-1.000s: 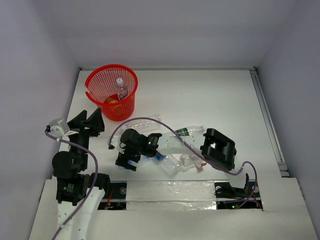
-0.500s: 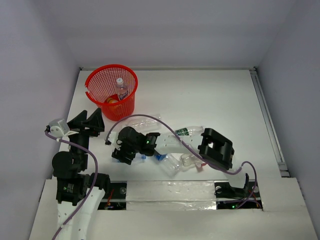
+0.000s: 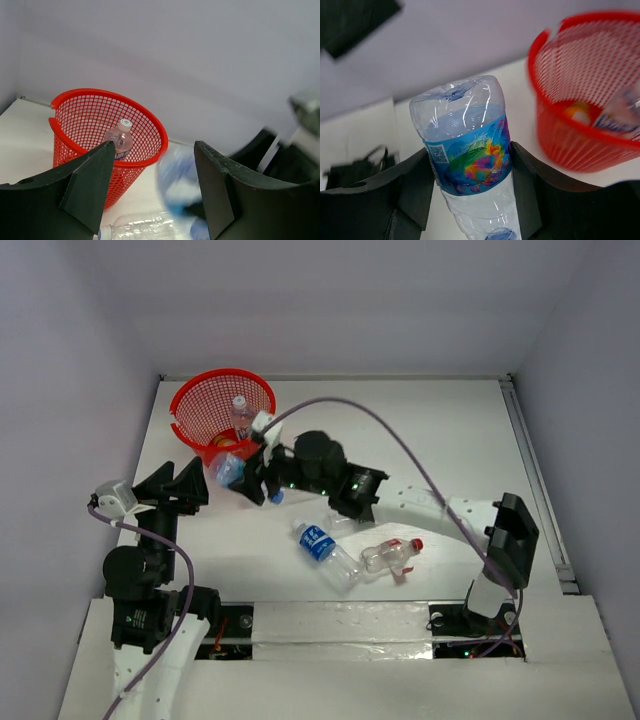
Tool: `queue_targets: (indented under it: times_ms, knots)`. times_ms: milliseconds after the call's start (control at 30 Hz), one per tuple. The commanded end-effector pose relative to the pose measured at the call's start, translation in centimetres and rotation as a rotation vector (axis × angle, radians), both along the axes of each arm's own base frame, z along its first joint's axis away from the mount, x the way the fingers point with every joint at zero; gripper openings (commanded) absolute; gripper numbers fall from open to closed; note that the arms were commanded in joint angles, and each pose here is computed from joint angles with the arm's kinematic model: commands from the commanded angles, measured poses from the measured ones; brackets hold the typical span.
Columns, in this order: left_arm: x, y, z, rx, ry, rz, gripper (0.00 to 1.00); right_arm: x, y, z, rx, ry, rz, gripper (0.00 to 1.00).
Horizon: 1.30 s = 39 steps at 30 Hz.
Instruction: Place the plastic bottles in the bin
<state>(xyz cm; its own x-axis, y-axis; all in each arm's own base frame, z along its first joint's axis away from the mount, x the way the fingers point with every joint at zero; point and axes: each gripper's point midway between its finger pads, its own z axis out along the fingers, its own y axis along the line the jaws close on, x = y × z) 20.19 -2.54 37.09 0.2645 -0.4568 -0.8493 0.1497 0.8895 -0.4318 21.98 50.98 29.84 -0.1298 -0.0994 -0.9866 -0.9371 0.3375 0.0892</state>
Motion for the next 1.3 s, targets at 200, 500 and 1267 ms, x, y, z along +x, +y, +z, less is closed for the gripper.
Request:
queue_targets:
  times_ms: [200, 500, 1267]
  knots:
    - [-0.6, -0.6, 1.3, -0.018, -0.057, -0.035, 0.61, 9.8, -1.4, 16.7, 0.513, -0.048, -0.170, 0.50]
    - [-0.7, -0.9, 1.2, -0.017, -0.050, -0.050, 0.61, 17.1, 3.5, 14.6, 0.580, 0.011, -0.191, 0.51]
    - [3.0, -9.5, -3.7, -0.082, 0.150, -0.475, 0.11, 15.1, -5.7, 15.7, 0.627, -0.057, -0.320, 0.90]
